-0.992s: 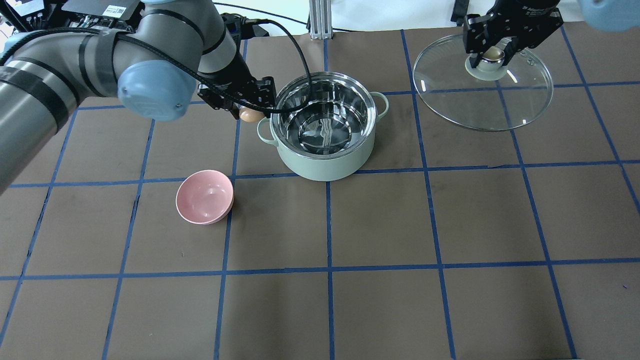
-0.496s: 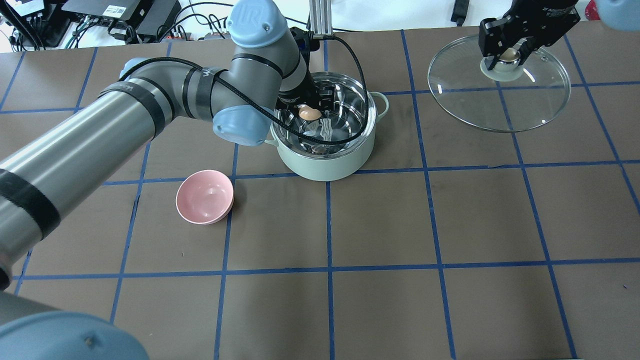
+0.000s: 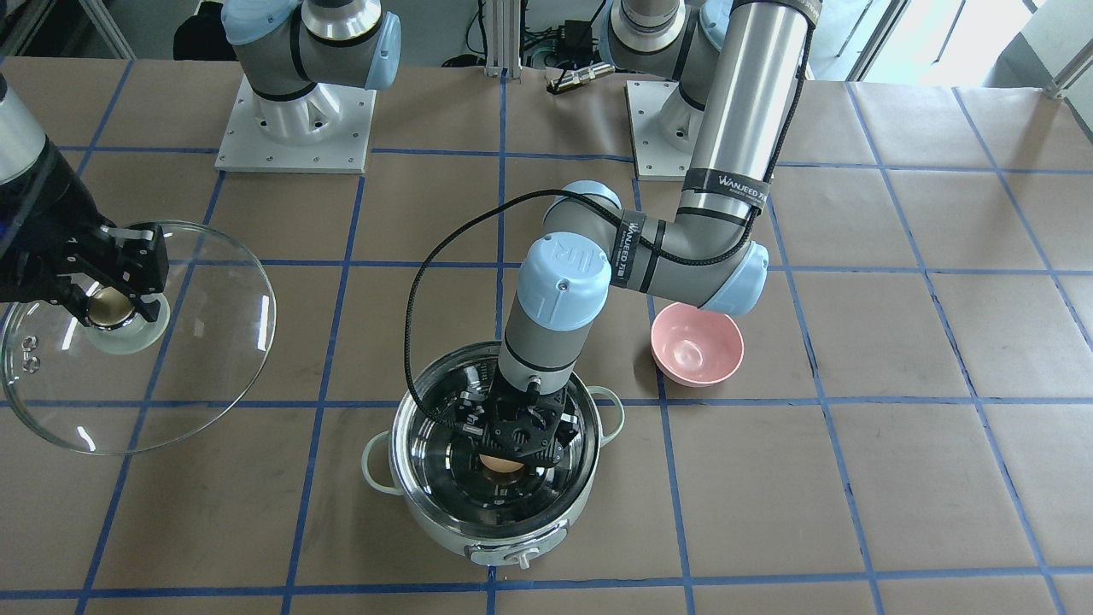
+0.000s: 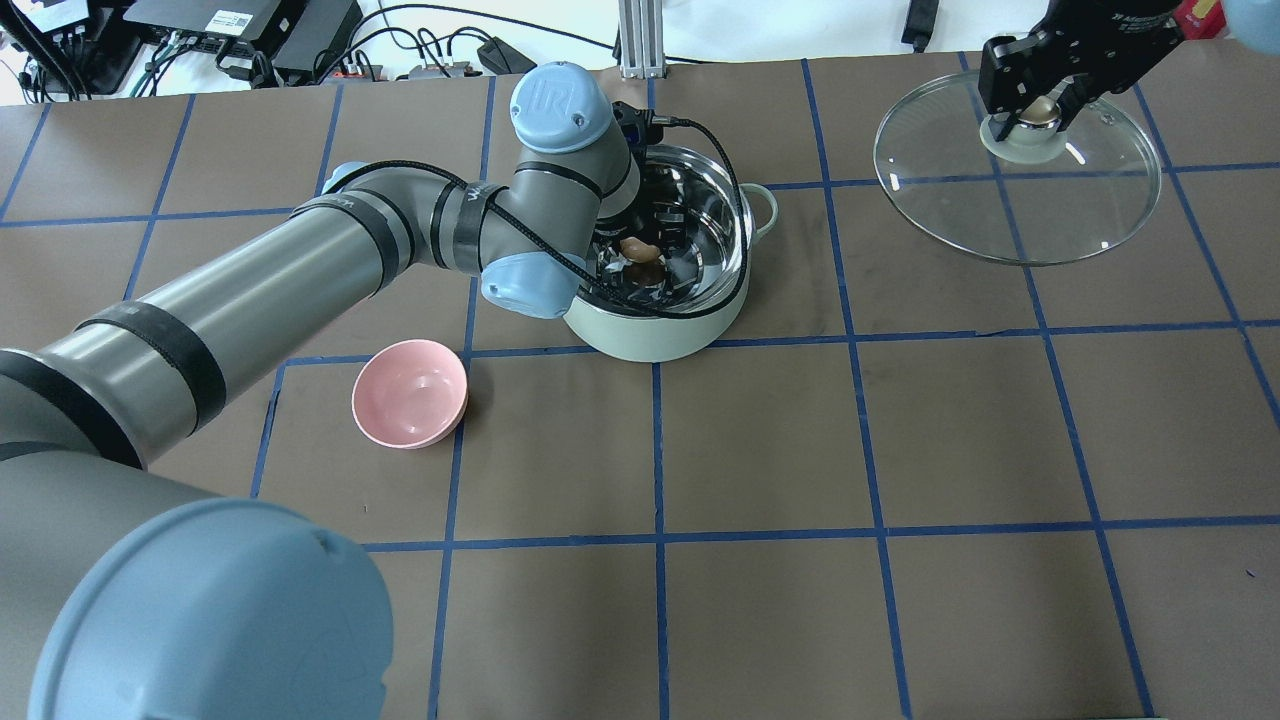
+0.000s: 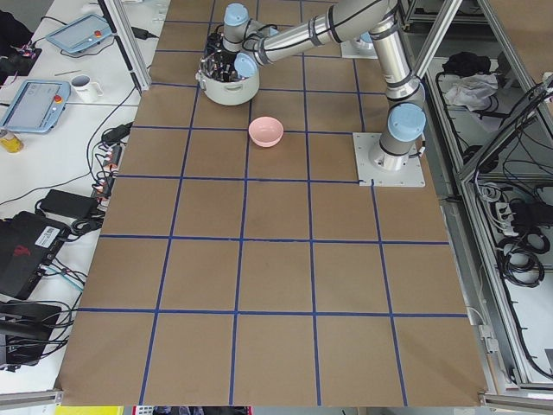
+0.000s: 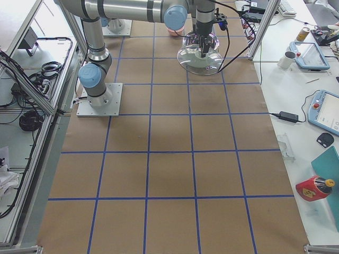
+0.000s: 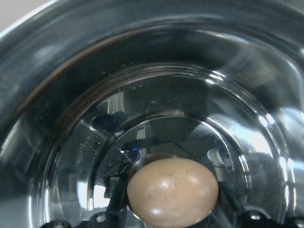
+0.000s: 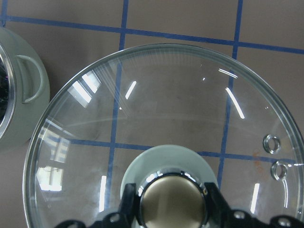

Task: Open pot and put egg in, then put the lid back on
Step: 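Carry the egg over the pot and lower it inside with the left gripper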

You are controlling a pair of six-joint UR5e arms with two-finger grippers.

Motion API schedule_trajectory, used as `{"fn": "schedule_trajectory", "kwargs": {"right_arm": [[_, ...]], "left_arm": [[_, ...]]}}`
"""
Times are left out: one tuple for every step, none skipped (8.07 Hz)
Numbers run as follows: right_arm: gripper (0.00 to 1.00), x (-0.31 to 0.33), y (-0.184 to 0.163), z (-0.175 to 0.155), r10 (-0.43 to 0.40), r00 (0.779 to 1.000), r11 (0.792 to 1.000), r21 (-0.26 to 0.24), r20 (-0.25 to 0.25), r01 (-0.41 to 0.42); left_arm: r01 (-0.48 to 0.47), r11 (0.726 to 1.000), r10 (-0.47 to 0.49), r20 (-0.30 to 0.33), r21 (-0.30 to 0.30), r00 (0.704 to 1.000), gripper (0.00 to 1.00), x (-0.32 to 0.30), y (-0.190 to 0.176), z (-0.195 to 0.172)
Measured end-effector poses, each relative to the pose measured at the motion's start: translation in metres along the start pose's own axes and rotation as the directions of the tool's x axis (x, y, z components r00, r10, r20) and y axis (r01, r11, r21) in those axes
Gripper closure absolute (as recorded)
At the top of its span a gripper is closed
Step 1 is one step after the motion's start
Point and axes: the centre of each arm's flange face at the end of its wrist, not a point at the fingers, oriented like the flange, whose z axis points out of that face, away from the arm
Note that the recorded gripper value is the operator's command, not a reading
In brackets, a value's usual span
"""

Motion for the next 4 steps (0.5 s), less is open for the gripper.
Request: {"fn": "schedule_trajectory", "kwargs": {"right_arm": [[1.0, 0.0003, 0.001, 0.0002, 0.0, 1.0, 1.0, -0.007, -0.001, 0.0], [1.0, 0.0005, 0.0016, 0.0006, 0.0, 1.0, 1.0, -0.012, -0.001, 0.0], [1.0, 0.0006, 0.0019, 0.0008, 0.0, 1.0, 1.0, -0.015, -0.001, 0.0], [1.0, 0.0006, 0.0021, 0.0008, 0.0, 1.0, 1.0, -0.016, -0.001, 0.0]], "left_arm": [[-0.002, 1.0, 0.002, 0.0, -0.004, 1.0, 0.43, -0.0002, 0.0005, 0.0045], [-0.004, 1.0, 0.004, 0.0, -0.007, 1.0, 0.23, -0.0002, 0.0009, 0.0062], [-0.004, 1.0, 0.004, 0.001, -0.011, 1.0, 0.17, -0.0002, 0.0011, 0.0066], [0.0, 1.0, 0.0, 0.001, -0.013, 1.0, 0.15, 0.0, 0.0009, 0.0055]]}}
